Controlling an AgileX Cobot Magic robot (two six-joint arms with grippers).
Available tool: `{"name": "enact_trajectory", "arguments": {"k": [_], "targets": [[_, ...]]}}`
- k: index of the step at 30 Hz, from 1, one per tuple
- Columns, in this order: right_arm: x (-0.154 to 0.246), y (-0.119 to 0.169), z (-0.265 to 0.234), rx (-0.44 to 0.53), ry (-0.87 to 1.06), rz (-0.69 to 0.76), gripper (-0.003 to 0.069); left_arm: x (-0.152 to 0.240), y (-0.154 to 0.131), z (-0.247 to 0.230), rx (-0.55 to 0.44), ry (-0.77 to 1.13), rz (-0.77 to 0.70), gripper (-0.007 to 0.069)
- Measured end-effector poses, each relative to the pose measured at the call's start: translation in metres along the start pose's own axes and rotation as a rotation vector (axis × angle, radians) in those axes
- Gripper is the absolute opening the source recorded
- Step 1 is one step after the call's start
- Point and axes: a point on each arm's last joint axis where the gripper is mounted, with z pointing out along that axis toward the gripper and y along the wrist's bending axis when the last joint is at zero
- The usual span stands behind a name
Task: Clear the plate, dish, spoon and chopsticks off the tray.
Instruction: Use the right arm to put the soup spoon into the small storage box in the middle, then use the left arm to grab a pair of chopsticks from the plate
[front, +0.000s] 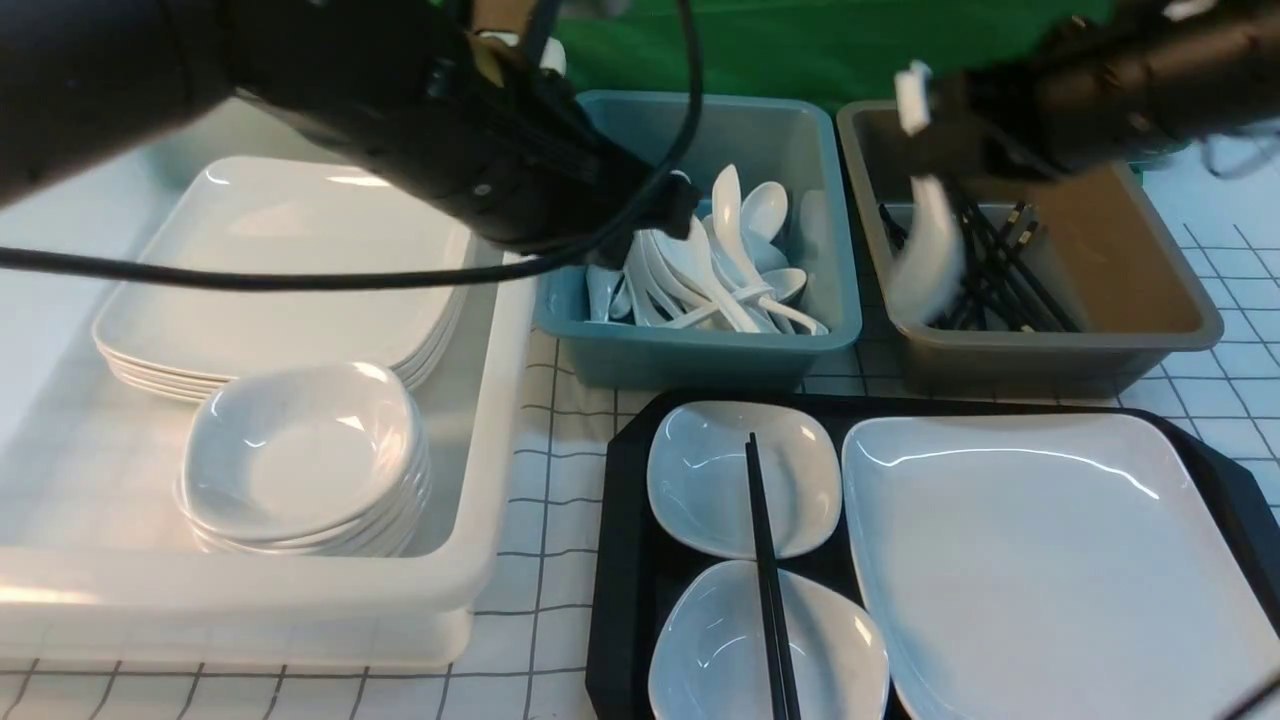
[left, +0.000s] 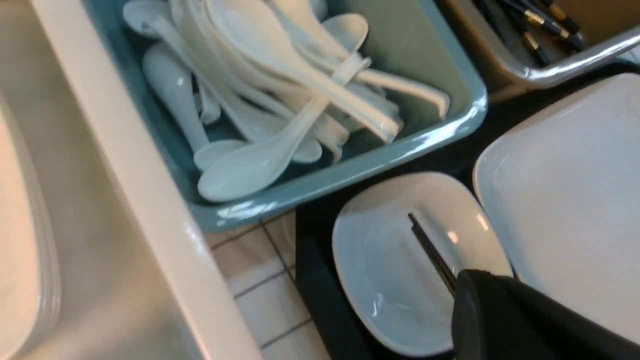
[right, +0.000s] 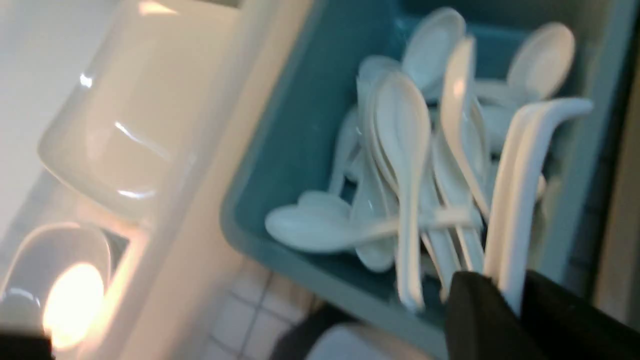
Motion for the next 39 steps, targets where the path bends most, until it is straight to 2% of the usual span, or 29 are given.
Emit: {"name": "enact_trajectory", "arguments": {"k": [7,11,14,18,19,21,24,26,29,34,35,36,37,38,39], "targets": [[-0.023,-0.011,0.074,-0.009,-0.045,0.017,0.0082,0.015,-0.008,-0.007,0.069,0.154,-0.024,-0.0002],[-0.017,-0.023,0.106,-0.006,-0.015,0.068,0.0221,0.022,-0.035,-0.01,0.127,0.179,0.031,-0.0002],[-0.01,-0.028,0.117,-0.004,0.019,0.088,0.0395,0.035,-0.073,-0.008,0.16,0.211,0.069,-0.0002],[-0.011,-0.024,0.104,-0.024,0.079,0.062,0.0437,0.05,-0.095,0.002,0.134,0.298,0.068,-0.0002],[-0.013,-0.022,0.091,-0.028,0.115,0.039,0.0421,0.056,-0.101,0.009,0.119,0.334,0.058,-0.0002],[-0.017,-0.025,0.07,-0.005,0.152,-0.001,0.034,0.062,-0.108,0.021,0.106,0.37,0.065,-0.0001],[-0.027,-0.028,0.017,0.062,0.202,-0.076,0.0145,0.071,-0.117,0.044,0.092,0.417,0.072,0.0009],[-0.031,-0.029,-0.019,0.104,0.231,-0.104,0.005,0.076,-0.119,0.061,0.08,0.436,0.059,0.0034],[-0.03,-0.03,-0.059,0.147,0.237,-0.106,0.0014,0.081,-0.119,0.079,0.058,0.462,0.034,0.01],[-0.003,-0.018,-0.118,0.197,0.214,-0.091,0.0008,0.088,-0.115,0.105,-0.006,0.483,0.004,0.0305],[0.006,-0.017,-0.123,0.204,0.211,-0.082,0.0008,0.089,-0.115,0.109,-0.016,0.482,0.003,0.0355],[0.009,-0.015,-0.126,0.206,0.206,-0.082,0.0008,0.09,-0.114,0.111,-0.022,0.483,0.004,0.0374],[0.023,-0.008,-0.138,0.214,0.178,-0.083,0.0008,0.093,-0.113,0.118,-0.04,0.496,-0.008,0.0447],[0.023,-0.008,-0.138,0.216,0.172,-0.083,0.0008,0.093,-0.113,0.118,-0.04,0.495,-0.006,0.0463],[0.036,-0.001,-0.149,0.219,0.13,-0.08,0.0008,0.097,-0.112,0.126,-0.055,0.51,-0.019,0.0517]]}}
